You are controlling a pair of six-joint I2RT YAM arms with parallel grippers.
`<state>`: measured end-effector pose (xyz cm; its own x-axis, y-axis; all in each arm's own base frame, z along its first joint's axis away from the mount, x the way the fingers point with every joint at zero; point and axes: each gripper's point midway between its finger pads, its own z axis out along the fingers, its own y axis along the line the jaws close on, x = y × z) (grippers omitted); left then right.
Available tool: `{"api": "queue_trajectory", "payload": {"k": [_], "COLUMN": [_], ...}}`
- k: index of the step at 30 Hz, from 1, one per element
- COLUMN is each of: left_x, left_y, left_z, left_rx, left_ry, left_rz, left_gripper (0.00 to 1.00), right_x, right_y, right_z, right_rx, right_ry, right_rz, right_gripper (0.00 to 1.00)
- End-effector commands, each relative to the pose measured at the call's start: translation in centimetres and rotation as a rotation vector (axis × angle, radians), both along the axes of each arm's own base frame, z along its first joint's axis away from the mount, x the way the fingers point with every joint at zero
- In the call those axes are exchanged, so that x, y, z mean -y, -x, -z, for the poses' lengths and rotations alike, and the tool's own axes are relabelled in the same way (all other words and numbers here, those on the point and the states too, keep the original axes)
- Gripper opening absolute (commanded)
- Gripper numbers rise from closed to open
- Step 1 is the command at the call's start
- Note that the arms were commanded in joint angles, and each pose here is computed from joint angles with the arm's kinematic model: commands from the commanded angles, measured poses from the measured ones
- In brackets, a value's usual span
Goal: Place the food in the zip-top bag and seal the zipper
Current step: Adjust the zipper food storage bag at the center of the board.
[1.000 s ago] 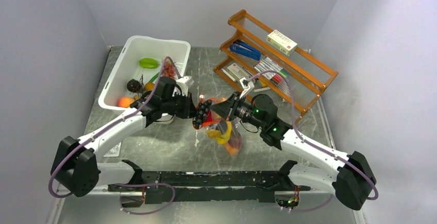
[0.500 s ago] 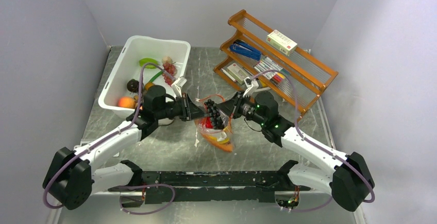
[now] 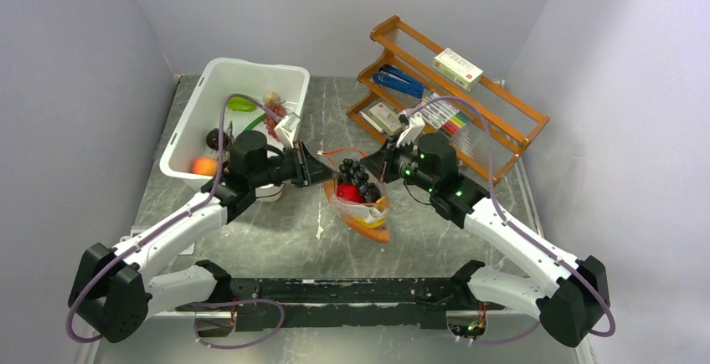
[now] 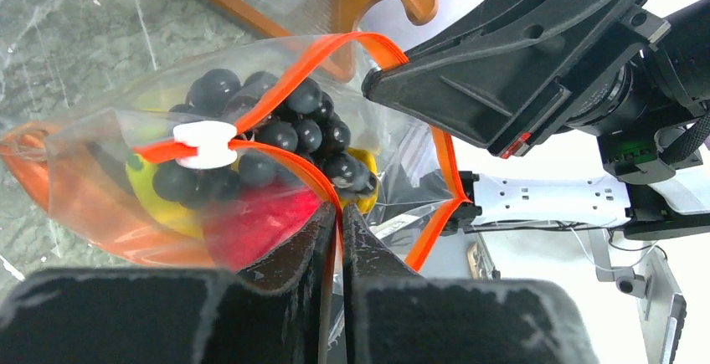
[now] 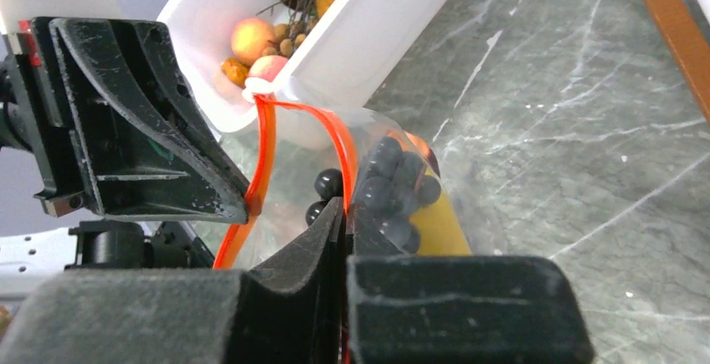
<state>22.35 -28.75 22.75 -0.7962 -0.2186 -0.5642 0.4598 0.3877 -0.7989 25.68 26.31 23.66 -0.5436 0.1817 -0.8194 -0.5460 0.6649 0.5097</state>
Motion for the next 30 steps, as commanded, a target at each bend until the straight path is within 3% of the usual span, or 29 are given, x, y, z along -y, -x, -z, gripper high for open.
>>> {"api": "queue_trajectory", "payload": {"k": [1,7,14,20,25,27,30], "left_x": [0.7,1.4,1.4,0.7,1.1,0.6,-1.3], "left_y": [-0.3,-0.6,-0.6,-0.5,-0.2,-0.3,-1.1], "left_z": [-1.9,-2.5,-4.9,-4.4,-4.0,-4.9,-5.9], "left_rx": [0.048,0.041,0.085,0.087,0.089,0.153,0.362], "left_ry": [0.042,0.072,0.057,0.046,0.015,-0.049,-0.222], "left_rz": [0.012,0.026,0.008,-0.036,0.015,0.027,0.017], "left_gripper": [0.07,0.07,0.07,0.07,0.08,0.16,0.37], "right_x": [1.3,-0.4,-1.7,-2.0,-2.4,-2.1,-1.9], "right_y": [-0.4,0.2,2.6,2.5,2.3,1.7,1.4], "right_z": [1.3,3.1,-6.5,-0.5,-0.5,-0.6,-0.1], "right_rx": [0.006,-0.049,0.071,-0.042,-0.026,-0.007,-0.005], "right_ry": [0.096,0.056,-0.095,-0.012,-0.018,0.016,0.054], "right_rz": [0.031,-0.046,-0.187,-0.208,-0.222,-0.207,-0.228], "right_gripper": [0.00,0.00,0.00,0.00,0.00,0.00,0.00]}}
